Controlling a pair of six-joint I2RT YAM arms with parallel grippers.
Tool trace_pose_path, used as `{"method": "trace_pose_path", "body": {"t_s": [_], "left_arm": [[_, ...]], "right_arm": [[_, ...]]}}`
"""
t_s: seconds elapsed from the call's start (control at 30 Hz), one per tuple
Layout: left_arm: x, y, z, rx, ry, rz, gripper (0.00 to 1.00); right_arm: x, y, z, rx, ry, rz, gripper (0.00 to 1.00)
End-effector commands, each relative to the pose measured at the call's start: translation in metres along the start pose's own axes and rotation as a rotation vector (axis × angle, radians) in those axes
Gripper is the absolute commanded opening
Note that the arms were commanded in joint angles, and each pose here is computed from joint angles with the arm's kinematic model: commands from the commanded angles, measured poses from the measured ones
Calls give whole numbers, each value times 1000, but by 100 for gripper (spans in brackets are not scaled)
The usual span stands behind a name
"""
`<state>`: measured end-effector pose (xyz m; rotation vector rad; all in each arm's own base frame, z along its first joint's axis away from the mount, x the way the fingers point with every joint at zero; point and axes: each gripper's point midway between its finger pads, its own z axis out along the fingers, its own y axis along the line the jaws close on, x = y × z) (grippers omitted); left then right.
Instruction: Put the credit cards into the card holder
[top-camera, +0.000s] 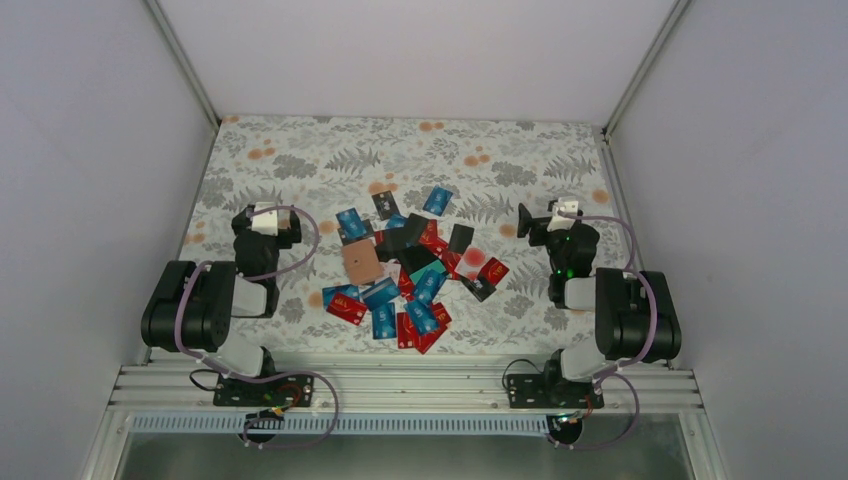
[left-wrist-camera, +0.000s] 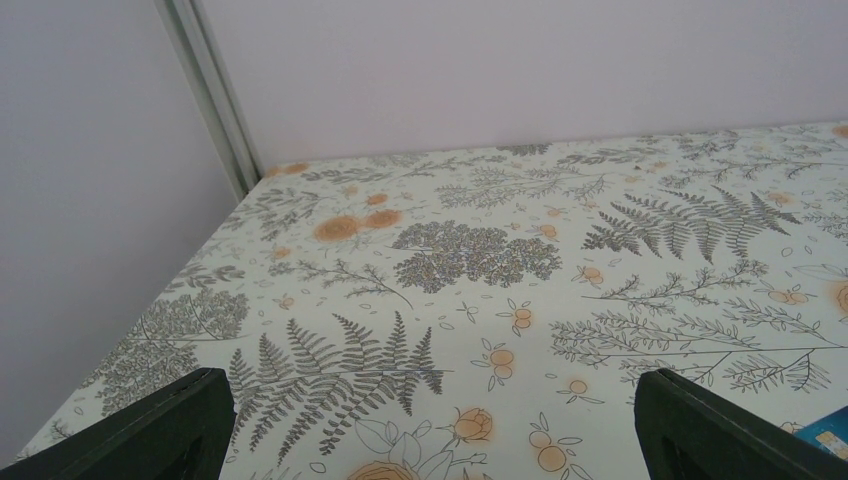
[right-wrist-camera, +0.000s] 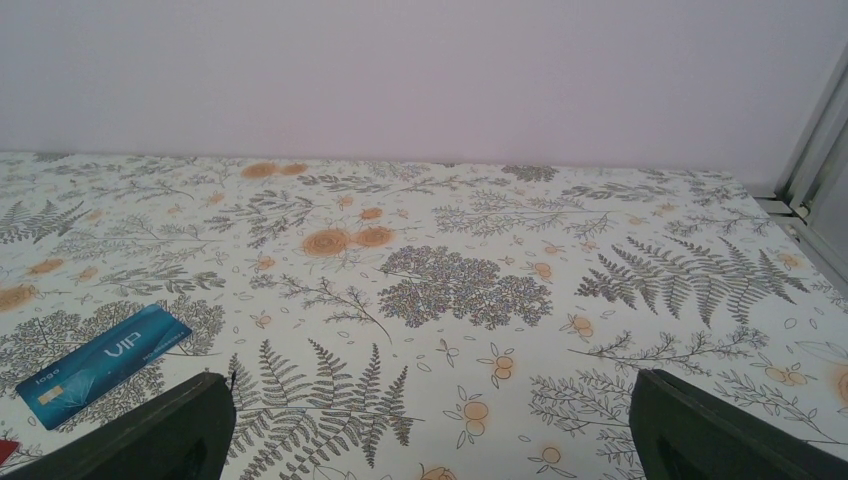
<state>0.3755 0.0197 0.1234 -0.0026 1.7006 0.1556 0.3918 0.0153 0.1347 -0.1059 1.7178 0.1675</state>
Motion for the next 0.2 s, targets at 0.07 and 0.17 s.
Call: {"method": "trace_pose_path", "body": {"t_s": [0.07, 0.17], "left_arm": [[-18, -3, 2, 16, -65, -5, 100], [-18, -3, 2, 15, -66, -5, 100]], "right_arm": [[-10, 0, 1, 10, -43, -28, 100], [-10, 0, 0, 11, -45, -29, 100]]}}
